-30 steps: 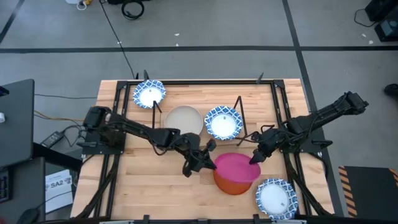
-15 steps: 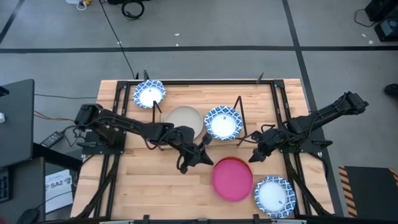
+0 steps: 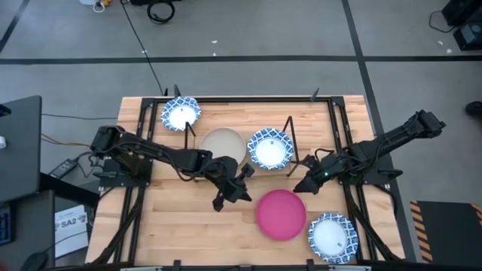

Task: Place and stack plates onto a shelf
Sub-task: Stack the pink plate on top of the gray plate on the shelf

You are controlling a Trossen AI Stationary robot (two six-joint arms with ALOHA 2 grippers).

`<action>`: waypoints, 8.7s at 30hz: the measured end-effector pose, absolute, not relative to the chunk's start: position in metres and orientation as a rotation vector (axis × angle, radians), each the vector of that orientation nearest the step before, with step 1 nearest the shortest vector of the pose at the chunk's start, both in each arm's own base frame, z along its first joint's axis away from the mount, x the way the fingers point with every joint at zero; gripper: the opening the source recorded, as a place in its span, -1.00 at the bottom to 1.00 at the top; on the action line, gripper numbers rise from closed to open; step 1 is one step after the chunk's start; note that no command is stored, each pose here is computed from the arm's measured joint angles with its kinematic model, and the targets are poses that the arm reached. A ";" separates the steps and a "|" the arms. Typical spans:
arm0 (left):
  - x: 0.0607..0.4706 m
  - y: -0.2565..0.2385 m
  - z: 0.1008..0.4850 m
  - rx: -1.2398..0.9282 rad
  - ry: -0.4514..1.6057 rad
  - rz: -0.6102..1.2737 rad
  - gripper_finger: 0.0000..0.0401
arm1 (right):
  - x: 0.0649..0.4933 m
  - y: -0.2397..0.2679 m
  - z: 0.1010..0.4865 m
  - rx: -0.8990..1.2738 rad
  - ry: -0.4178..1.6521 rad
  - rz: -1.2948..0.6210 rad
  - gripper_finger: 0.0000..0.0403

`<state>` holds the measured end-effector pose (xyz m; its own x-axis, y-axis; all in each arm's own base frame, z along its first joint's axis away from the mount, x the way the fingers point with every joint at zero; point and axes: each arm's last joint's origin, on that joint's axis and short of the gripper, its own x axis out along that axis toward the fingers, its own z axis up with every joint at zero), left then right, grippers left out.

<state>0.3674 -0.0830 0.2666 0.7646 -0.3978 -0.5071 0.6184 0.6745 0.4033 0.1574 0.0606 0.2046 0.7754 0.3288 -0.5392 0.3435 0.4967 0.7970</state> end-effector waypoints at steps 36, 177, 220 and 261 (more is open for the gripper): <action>0.364 -0.079 0.258 0.386 0.575 -0.416 -0.97 | 0.170 0.079 0.224 0.823 0.982 -0.194 -0.12; 0.087 -0.007 0.408 0.268 0.455 0.134 -0.97 | 0.286 -0.079 0.360 0.426 0.248 -0.450 -0.92; 0.086 -0.007 0.405 0.205 0.486 0.150 -0.97 | 0.371 -0.125 0.224 0.512 0.561 -0.337 -0.92; 0.085 -0.007 0.404 0.206 0.496 0.150 -0.97 | 0.369 -0.123 0.218 0.522 0.617 -0.340 -0.78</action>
<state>0.0854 -0.0069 0.4042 0.8691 0.1925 -0.4557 -0.0927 0.9683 0.2322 0.3693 -0.1229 0.2183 0.7672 -0.1468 -0.6244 0.4488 0.8183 0.3591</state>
